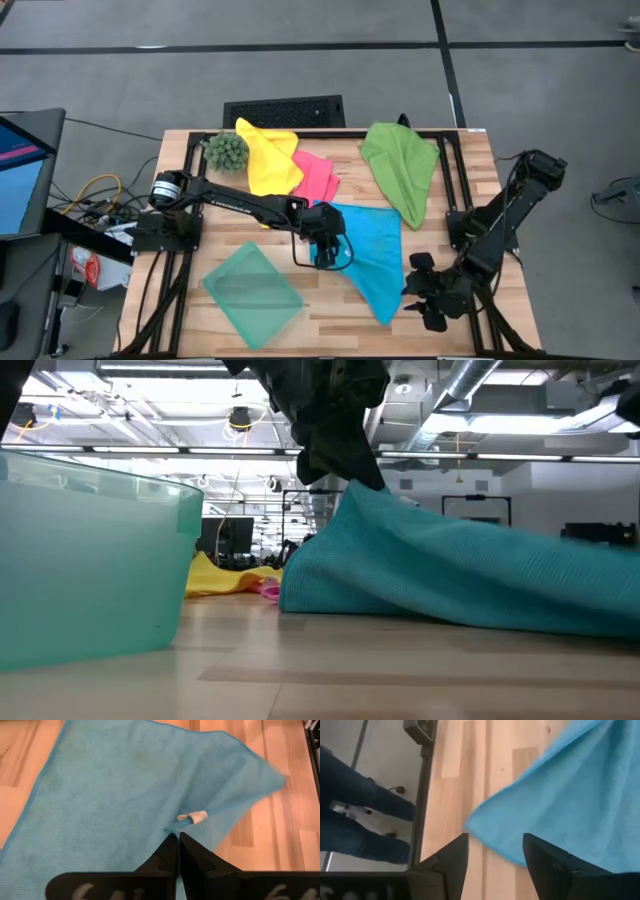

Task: Fold microfiber towels
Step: Fold the blue microfiber towel

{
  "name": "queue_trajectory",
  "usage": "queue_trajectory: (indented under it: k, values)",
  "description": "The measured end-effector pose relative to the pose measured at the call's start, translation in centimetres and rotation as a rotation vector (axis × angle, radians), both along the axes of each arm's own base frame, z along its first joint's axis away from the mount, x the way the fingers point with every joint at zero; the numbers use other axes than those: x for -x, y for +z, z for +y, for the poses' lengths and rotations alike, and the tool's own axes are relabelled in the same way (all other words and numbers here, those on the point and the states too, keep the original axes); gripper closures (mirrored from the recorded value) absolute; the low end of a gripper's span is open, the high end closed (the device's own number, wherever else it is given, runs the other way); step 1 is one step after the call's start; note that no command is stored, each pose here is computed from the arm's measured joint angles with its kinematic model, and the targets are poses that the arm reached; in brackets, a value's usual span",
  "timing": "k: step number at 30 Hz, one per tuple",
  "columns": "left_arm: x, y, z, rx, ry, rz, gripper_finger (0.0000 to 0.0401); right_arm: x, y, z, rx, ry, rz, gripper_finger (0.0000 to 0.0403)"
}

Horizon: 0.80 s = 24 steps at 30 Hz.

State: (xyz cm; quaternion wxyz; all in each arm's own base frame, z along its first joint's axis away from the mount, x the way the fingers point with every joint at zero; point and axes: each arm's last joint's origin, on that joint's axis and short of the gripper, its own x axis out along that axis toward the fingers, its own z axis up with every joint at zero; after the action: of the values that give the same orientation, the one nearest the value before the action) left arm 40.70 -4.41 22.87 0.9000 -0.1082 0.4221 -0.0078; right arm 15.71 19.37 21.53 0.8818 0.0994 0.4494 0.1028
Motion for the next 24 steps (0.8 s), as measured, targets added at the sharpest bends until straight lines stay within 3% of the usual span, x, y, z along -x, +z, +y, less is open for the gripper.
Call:
queue_trajectory:
  k: [11,17,24]
  values:
    - [-0.1,0.0,0.2,0.003,0.004,-0.004,0.0401,-1.7,-3.9,3.5,0.031,0.054,-0.01,0.023]
    - [-0.1,0.0,0.2,0.003,0.004,-0.003,0.0401,-3.0,-5.5,5.2,0.134,0.13,0.002,0.023]
    - [0.0,0.0,0.2,0.002,0.003,0.001,0.0401,-4.1,-8.1,6.6,0.283,0.249,0.01,0.02]
